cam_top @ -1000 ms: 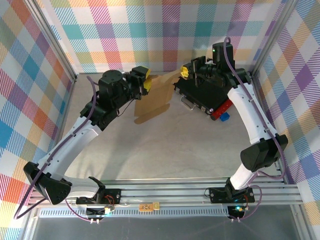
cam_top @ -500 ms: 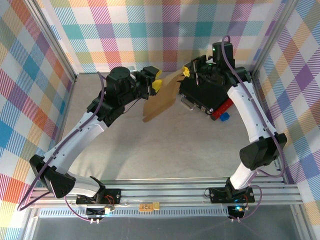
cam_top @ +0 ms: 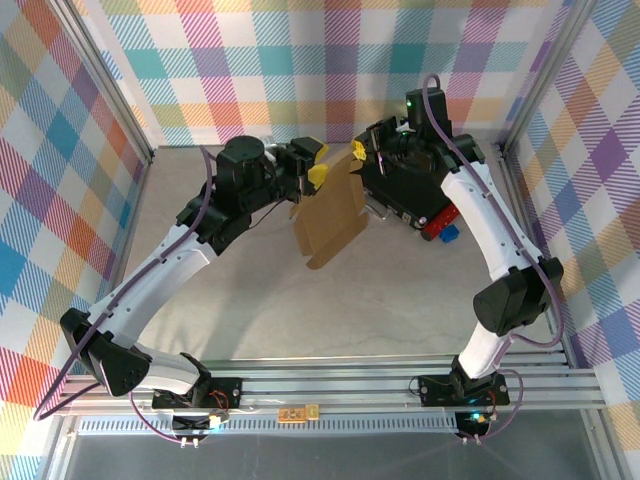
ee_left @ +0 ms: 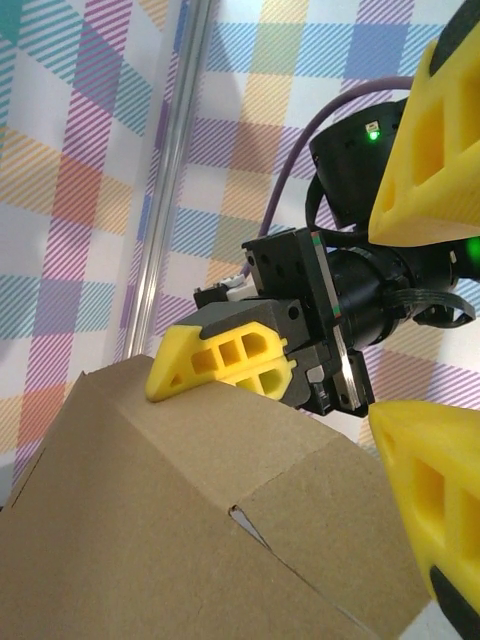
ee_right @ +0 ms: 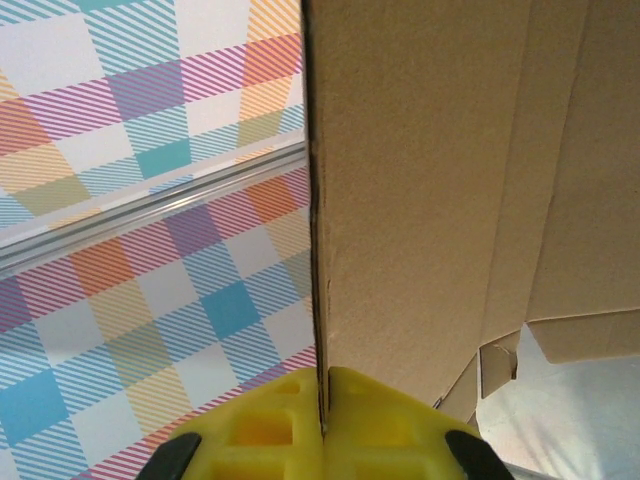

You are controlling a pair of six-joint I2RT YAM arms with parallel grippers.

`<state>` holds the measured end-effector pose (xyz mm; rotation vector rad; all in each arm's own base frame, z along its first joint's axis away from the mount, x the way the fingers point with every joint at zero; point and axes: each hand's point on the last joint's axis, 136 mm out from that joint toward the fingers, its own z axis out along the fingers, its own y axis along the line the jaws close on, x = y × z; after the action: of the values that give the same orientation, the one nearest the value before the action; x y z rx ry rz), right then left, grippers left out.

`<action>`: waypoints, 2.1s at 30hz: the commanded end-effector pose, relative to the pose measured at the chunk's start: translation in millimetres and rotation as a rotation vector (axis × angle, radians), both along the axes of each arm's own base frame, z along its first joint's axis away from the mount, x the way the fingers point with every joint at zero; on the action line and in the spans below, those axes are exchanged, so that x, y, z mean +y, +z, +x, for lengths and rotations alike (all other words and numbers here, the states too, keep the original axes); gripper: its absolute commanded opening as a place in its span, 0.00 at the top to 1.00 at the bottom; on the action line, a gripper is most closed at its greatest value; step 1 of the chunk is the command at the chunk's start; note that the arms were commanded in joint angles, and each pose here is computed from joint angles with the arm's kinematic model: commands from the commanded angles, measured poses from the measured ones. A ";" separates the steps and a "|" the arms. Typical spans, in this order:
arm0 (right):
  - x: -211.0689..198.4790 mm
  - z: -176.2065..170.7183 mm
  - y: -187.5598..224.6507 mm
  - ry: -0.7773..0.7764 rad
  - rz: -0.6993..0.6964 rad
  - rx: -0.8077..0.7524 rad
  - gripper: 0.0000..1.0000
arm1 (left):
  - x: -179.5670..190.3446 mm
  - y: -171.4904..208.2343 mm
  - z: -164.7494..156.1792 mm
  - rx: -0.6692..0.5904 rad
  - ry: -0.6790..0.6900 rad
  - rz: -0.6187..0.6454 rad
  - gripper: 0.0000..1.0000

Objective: Fold the paper box

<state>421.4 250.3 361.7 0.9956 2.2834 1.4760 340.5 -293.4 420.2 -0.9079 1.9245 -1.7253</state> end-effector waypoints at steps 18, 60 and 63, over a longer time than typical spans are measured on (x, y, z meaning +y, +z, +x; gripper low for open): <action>37.0 -10.0 -18.5 -0.019 0.030 0.079 1.00 | 1.3 -70.4 4.8 0.027 -0.036 0.319 0.56; 98.3 -3.7 -150.8 -0.048 -0.150 -0.099 1.00 | 211.6 -163.7 -48.7 0.150 0.087 0.736 0.48; 98.1 -8.6 -176.4 -0.033 -0.143 -0.068 1.00 | 208.1 -197.2 -58.6 0.171 0.003 0.780 0.58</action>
<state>404.1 336.9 175.8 0.9966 2.3472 1.1826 293.4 -87.6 242.9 -0.8722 2.3265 -0.8268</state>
